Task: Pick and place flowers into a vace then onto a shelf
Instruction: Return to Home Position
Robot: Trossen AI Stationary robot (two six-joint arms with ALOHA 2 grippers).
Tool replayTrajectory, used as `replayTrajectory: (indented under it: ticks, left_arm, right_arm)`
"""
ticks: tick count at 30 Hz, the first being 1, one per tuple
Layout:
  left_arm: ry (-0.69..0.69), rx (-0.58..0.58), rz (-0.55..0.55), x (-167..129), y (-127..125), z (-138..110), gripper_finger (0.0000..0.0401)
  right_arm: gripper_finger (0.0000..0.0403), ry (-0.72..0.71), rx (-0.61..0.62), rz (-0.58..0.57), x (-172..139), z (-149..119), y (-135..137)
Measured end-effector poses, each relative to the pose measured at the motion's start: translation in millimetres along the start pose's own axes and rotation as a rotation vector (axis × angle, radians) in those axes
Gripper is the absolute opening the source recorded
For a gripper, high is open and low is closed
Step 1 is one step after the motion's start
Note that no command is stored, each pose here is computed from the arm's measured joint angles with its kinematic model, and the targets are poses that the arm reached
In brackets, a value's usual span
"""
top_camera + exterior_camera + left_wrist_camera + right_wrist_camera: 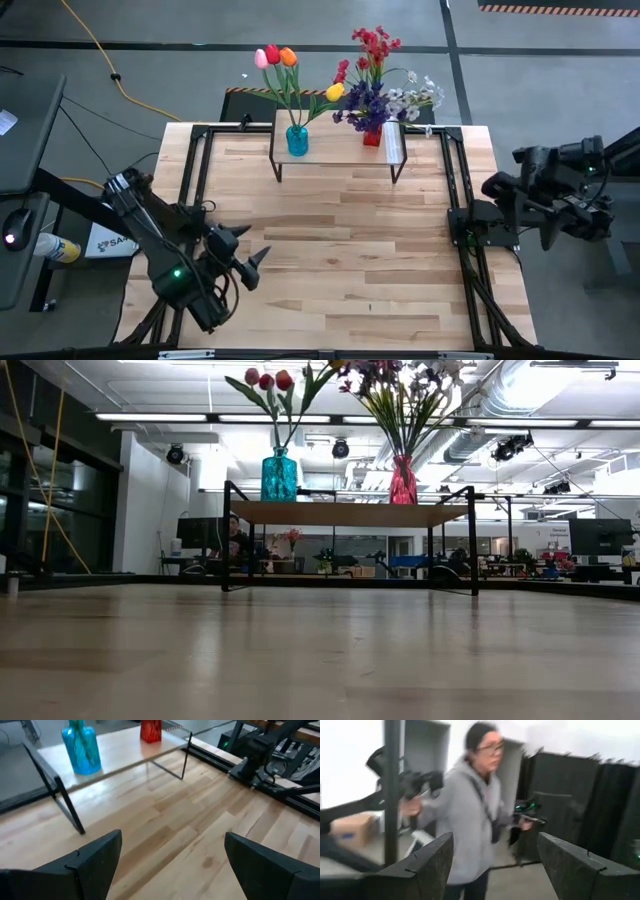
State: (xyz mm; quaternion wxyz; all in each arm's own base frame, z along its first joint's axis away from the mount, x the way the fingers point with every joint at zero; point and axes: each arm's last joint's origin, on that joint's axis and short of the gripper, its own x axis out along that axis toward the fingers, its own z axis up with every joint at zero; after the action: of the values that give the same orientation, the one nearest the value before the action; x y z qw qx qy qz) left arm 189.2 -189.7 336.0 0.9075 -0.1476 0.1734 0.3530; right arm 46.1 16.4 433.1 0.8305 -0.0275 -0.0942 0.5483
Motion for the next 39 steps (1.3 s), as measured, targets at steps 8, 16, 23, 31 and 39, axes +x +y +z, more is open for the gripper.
replayTrajectory:
  ticks: [8,16,23,31,39]
  left_arm:
    - [0.038,-0.038,0.046,15.3,9.0,-36.4,0.0386]
    - [-0.001,-0.053,0.123,44.1,17.9,-51.3,0.0386]
    - [-0.1,-0.063,0.22,70.7,55.5,-38.3,0.0386]
    - [-0.16,-0.158,0.176,61.3,135.4,-30.6,0.0386]
    - [-0.138,-0.126,0.107,52.1,180.1,-24.5,0.0386]
  right_arm:
    - [0.0279,0.0,0.025,-0.007,-0.2,-4.6,-2.8]
    - [0.028,0.0,0.114,-0.038,-1.3,-32.1,-17.4]
    - [0.0279,0.004,0.052,-0.012,-2.7,-38.9,-11.6]
    - [0.0279,-0.003,-0.048,0.008,-6.0,-31.5,19.5]
    - [0.028,0.006,-0.04,0.006,-8.0,-34.7,32.5]
